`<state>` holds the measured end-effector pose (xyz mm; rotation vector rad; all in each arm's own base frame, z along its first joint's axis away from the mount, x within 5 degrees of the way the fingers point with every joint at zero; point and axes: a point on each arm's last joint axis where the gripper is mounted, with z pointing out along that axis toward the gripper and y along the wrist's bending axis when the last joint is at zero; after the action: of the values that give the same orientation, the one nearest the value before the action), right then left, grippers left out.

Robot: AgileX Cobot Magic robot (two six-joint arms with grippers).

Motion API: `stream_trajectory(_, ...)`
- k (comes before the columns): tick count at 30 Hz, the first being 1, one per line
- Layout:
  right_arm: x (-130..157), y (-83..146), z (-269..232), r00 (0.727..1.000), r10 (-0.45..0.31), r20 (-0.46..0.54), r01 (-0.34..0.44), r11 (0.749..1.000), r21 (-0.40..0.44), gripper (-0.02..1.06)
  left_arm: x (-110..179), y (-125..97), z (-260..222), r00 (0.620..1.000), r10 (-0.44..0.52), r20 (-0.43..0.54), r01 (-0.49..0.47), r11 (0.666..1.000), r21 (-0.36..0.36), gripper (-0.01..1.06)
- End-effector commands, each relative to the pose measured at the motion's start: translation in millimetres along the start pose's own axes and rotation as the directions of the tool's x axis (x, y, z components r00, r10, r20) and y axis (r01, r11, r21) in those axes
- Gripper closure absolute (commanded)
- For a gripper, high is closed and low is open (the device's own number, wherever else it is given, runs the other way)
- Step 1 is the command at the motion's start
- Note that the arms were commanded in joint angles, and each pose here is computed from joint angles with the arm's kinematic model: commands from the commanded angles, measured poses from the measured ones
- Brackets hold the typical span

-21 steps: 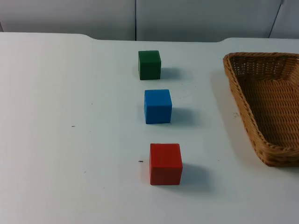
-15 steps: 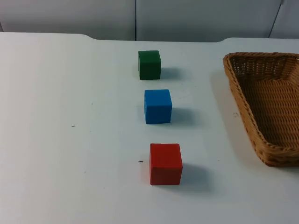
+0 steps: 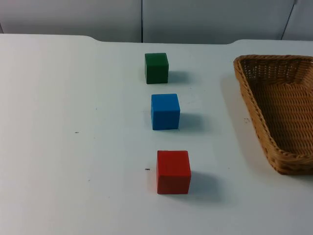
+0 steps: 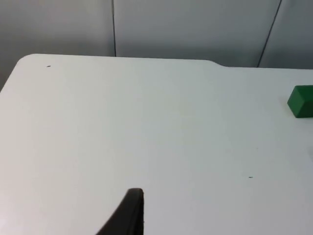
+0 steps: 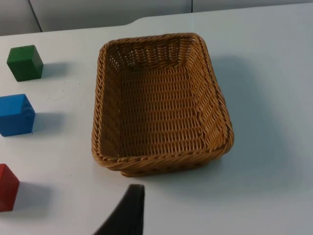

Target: Pick up the basket with the left hand and place the blue cube into the basket with the right hand.

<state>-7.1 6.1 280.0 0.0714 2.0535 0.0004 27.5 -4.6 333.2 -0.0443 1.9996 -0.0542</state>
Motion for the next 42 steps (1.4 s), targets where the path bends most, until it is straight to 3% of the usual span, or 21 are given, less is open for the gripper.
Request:
stream_trajectory(1, 1, -1, 2, 1.0, 0.0, 0.003, 0.0, 1.0, 0.013, -0.01, -12, -3, 5, 1.0, -0.006, 0.023, 0.006, 1.0, 0.031, 0.05)
stream_trajectory(6, 1, -1, 2, 1.0, 0.0, 0.003, 0.0, 1.0, 0.013, -0.01, -47, -9, 30, 0.999, 0.031, 0.004, -0.032, 0.995, 0.099, 0.05)
stream_trajectory(10, 1, -1, 2, 1.0, 0.0, 0.003, 0.0, 1.0, 0.013, -0.01, -72, -20, 59, 0.999, 0.02, -0.031, -0.013, 0.972, 0.235, 0.05)
stream_trajectory(11, 1, -1, 2, 1.0, 0.0, 0.003, 0.0, 1.0, 0.013, -0.01, -72, -20, 59, 0.999, 0.02, -0.031, -0.013, 0.972, 0.235, 0.05)
stream_trajectory(15, 1, -1, 2, 1.0, 0.0, 0.003, 0.0, 1.0, 0.015, -0.01, -94, -35, 94, 0.999, 0.008, -0.042, 0.011, 0.907, 0.421, 0.05)
stream_trajectory(17, 1, -1, 2, 1.0, 0.0, 0.003, 0.0, 1.0, 0.015, -0.01, -97, -37, 103, 0.999, -0.003, -0.049, 0.025, 0.892, 0.452, 0.05)
stream_trajectory(20, 1, -1, 2, 1.0, 0.0, 0.003, 0.0, 1.0, 0.015, -0.01, -101, -43, 134, 0.992, -0.069, -0.108, 0.116, 0.84, 0.53, 0.05)
stream_trajectory(26, 1, -1, 2, 1.0, 0.0, 0.003, 0.0, 1.0, 0.015, -0.01, -89, -59, 186, 0.974, -0.058, -0.221, 0.182, 0.782, 0.597, 0.05)
stream_trajectory(33, 1, -1, 2, 1.0, 0.0, 0.003, 0.0, 1.0, 0.015, -0.01, -65, -85, 233, 0.947, 0.005, -0.32, 0.197, 0.778, 0.597, 0.05)
stream_trajectory(42, 1, -1, 2, 1.0, -0.001, 0.003, 0.001, 1.0, 0.016, -0.01, -42, -152, 297, 0.895, 0.141, -0.423, 0.202, 0.719, 0.665, 0.05)
